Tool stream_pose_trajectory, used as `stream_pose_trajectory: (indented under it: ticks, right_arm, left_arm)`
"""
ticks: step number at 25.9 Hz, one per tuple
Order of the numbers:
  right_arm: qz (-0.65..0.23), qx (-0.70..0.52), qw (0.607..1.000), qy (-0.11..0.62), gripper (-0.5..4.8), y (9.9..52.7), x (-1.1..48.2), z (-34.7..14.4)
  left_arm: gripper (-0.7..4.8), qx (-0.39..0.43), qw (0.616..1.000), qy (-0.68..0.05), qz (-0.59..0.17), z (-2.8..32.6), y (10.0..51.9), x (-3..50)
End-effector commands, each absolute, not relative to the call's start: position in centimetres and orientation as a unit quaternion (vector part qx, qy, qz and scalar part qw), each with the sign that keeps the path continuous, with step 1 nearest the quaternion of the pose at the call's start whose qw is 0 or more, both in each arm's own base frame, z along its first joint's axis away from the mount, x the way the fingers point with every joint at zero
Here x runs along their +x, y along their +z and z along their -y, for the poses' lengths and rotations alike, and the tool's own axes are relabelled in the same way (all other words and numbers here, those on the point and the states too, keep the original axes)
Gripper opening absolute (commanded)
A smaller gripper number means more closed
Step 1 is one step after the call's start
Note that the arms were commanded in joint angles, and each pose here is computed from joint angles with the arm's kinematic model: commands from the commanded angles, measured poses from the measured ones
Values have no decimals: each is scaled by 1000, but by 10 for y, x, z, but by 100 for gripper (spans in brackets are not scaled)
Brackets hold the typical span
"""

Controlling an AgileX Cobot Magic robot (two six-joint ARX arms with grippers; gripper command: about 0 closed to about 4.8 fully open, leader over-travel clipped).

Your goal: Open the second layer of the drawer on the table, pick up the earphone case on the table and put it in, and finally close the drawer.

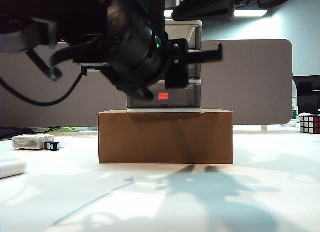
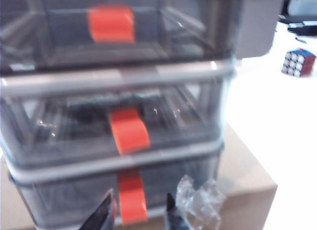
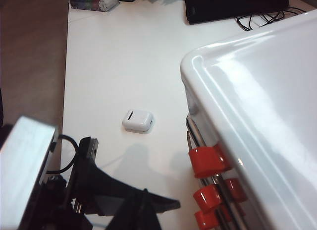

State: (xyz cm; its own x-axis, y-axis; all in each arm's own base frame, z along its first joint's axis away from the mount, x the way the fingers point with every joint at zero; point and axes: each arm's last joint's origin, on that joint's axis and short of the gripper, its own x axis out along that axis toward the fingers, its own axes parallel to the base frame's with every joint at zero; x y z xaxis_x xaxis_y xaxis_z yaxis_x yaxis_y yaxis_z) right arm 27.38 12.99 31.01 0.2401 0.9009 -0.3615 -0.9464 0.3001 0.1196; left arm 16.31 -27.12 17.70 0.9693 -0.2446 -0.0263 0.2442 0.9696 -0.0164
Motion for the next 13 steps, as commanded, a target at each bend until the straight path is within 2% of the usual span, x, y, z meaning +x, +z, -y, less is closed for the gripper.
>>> stream_pose_trajectory:
  ticks: [1, 13]
  right_arm:
    - [-175, -67, 785, 591, -5, 313, 273, -130]
    - [-175, -67, 785, 591, -5, 313, 273, -130]
  left_arm:
    - [123, -28, 993, -113, -4, 274, 187, 171]
    - [122, -33, 994, -104, -3, 278, 194, 182]
